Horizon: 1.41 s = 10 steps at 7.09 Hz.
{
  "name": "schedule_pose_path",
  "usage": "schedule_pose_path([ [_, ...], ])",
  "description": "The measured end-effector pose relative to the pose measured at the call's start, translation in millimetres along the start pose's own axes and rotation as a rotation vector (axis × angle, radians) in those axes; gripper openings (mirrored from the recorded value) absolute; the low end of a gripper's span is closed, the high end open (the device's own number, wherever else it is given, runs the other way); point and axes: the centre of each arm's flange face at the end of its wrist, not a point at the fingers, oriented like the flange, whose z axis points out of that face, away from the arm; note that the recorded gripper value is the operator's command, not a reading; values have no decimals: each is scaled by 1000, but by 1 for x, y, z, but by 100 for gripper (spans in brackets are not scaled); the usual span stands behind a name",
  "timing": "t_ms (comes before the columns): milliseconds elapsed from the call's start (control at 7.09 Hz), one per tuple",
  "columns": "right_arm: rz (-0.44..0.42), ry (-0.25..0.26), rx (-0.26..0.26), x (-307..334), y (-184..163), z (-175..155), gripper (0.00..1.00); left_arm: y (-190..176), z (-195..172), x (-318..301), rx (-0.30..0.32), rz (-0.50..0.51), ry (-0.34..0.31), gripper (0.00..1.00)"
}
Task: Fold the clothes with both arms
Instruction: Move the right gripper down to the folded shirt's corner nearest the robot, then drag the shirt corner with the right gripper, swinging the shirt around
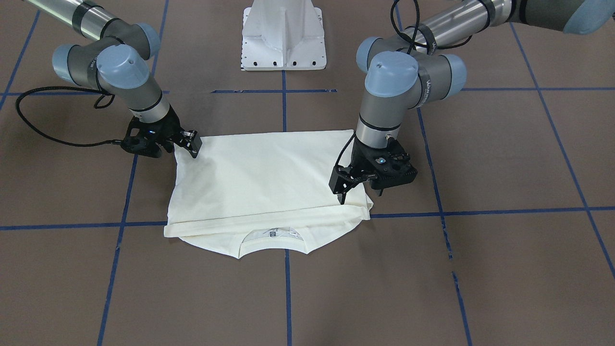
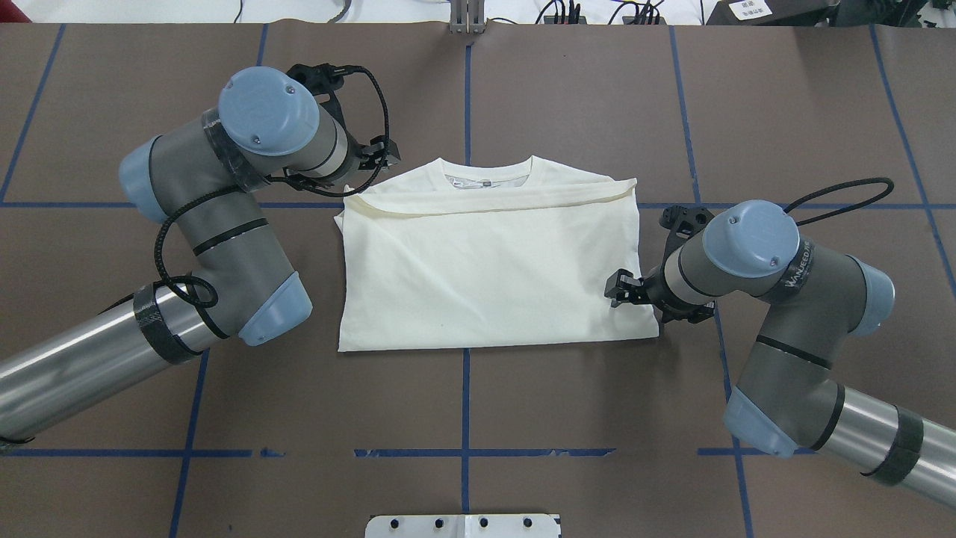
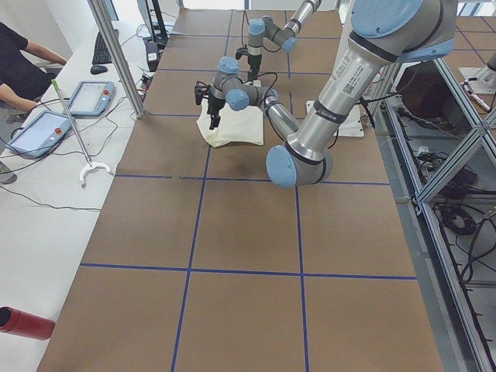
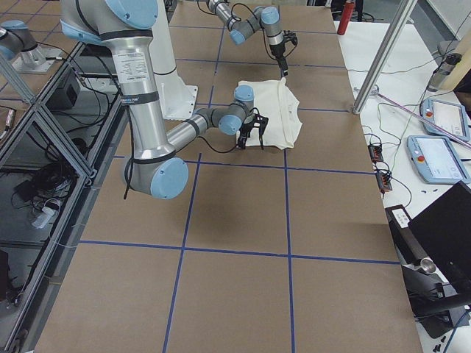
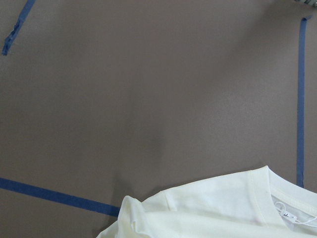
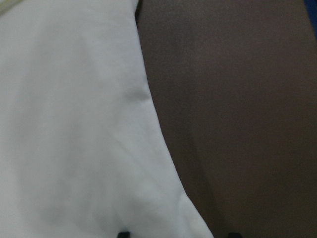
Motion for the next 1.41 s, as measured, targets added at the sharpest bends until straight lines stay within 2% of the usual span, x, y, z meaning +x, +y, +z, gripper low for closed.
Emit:
schedule_pose_path([
  [282, 0, 3, -8, 4, 2, 0, 0, 0, 0, 1, -1, -2, 2, 100],
  [564, -15, -16, -22, 6, 14, -11, 0, 1, -2, 4, -1, -3, 7, 100],
  [846, -53, -14, -71, 29, 61, -22, 0, 1, -4, 4, 1, -3, 10, 100],
  [1128, -82, 6, -173, 69, 143, -50, 0, 3, -10, 7, 2, -1, 22, 100],
  [1269, -94, 32, -231, 83, 183, -55, 84, 4, -13, 8, 2, 0, 28, 100],
  [1410, -104, 56, -271, 91, 213, -53, 100, 6, -15, 9, 1, 2, 34, 100],
])
